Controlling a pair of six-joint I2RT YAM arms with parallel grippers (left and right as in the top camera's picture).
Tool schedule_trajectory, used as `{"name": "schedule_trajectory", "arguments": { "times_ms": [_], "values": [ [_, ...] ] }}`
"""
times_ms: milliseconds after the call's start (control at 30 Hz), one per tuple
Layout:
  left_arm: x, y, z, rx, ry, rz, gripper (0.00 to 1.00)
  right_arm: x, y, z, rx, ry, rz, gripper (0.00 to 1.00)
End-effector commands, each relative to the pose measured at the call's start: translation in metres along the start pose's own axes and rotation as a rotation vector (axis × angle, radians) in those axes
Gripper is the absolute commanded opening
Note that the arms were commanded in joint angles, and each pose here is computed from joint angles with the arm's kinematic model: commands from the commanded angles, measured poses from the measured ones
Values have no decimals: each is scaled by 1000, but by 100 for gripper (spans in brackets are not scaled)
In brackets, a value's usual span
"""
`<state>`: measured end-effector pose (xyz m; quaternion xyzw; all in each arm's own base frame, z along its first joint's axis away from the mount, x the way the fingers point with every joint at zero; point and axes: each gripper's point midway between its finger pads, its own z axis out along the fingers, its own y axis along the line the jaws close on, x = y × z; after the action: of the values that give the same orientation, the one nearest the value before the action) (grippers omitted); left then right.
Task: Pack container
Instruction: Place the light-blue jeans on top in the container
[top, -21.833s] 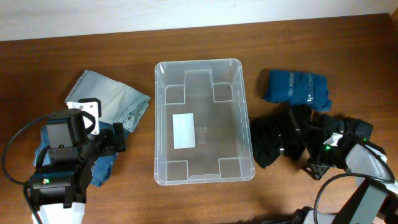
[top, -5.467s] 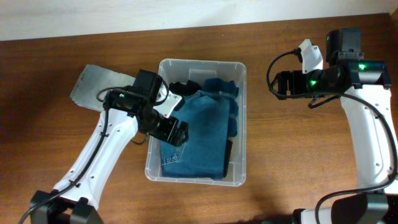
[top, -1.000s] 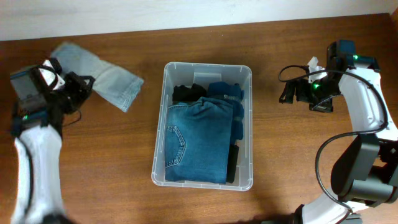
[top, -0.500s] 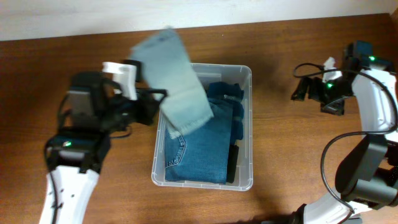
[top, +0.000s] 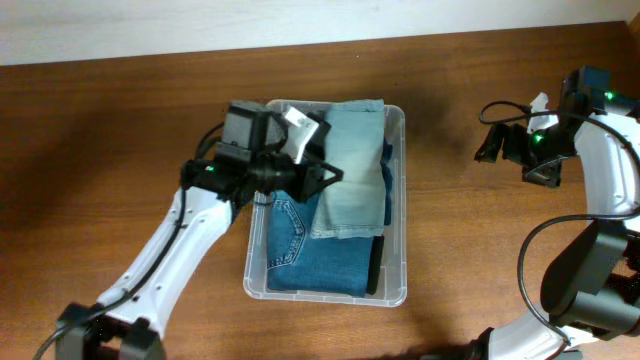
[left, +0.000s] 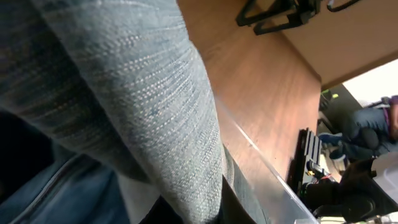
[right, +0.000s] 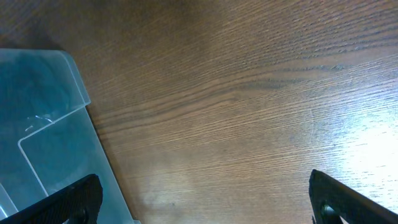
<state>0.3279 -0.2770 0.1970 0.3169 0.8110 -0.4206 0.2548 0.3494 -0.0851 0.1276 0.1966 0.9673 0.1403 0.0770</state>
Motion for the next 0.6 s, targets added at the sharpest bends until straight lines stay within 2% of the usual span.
{"name": "schedule_trajectory", "arguments": {
  "times_ms": [0, 33, 100, 167, 200, 233, 267, 300, 333, 500, 567],
  "values": [
    [13, 2, 22, 43, 55, 7, 8, -6, 7, -14, -7, -46, -9, 98],
    [15, 7, 23, 23, 62, 0, 15, -5, 7, -14, -7, -45, -10, 98],
    [18, 21, 22, -49, 74, -12, 17, -5, 7, -14, -7, -44, -9, 98],
    [16, 35, 14, -125, 67, -15, 27, -5, 6, -14, -7, -43, -9, 98],
    [13, 47, 4, -193, 59, -23, 38, -5, 7, -14, -7, -44, -9, 98],
    [12, 53, -1, -228, 54, -26, 41, -5, 6, -14, -7, -44, -9, 98],
    [8, 63, -11, -281, 40, -28, 55, -5, 6, -14, -7, -44, -9, 98],
    [4, 72, -21, -331, 22, -29, 96, -5, 7, -14, -7, -44, -9, 98],
    [-1, 78, -29, -366, 7, -29, 99, -5, 6, -14, -7, -44, -9, 98],
    [-26, 86, -57, -426, -58, -25, 99, -5, 6, -14, -4, -44, -9, 98],
    [-33, 91, -68, -496, -56, -38, 100, -5, 5, -14, 0, -44, -9, 98]
  ]
}}
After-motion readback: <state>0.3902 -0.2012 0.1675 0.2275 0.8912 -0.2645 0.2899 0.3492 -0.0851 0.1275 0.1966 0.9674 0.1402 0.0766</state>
